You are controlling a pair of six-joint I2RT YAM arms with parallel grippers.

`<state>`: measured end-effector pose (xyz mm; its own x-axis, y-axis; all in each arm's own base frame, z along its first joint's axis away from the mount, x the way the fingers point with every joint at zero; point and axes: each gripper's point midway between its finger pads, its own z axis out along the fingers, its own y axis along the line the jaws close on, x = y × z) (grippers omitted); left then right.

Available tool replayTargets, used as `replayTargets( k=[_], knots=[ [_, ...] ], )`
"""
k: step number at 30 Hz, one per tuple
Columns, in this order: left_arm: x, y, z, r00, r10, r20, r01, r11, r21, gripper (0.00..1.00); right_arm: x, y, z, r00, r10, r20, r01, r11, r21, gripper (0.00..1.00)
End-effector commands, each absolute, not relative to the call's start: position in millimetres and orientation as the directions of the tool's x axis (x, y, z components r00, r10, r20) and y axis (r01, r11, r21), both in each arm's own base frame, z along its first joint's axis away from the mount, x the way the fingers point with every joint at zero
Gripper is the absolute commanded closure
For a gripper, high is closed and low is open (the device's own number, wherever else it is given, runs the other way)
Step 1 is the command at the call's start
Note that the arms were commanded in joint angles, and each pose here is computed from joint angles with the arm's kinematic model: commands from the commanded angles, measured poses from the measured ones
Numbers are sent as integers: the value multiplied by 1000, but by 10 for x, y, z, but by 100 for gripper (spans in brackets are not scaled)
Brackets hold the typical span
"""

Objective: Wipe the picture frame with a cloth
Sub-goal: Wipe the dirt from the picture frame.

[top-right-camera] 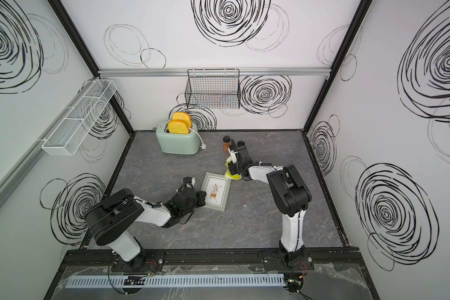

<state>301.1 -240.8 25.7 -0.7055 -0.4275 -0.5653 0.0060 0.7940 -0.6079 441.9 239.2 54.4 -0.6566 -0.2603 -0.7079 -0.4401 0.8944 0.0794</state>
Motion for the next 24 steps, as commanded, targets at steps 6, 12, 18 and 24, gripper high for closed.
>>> replayTargets(
  k=[6, 12, 18, 24],
  knots=[
    [2678, -2504, 37, -758, -432, -489, -70, 799, -597, 100, 4612, 2159, 775, -637, -188, -747, -282, 959, -1, 100],
    [2547, -2656, -14, -784, -408, -468, -55, 797, -602, 100, 4401, 1821, 929, -626, -115, -771, -180, 984, -1, 100],
    [2458, -2775, -119, -807, -396, -438, -56, 790, -611, 100, 4174, 2120, 503, -718, -66, -693, -233, 961, 150, 100],
    [2420, -2818, -221, -822, -394, -412, -68, 785, -616, 100, 3776, 2354, 354, -760, -60, -648, -252, 945, 208, 100]
  ],
)
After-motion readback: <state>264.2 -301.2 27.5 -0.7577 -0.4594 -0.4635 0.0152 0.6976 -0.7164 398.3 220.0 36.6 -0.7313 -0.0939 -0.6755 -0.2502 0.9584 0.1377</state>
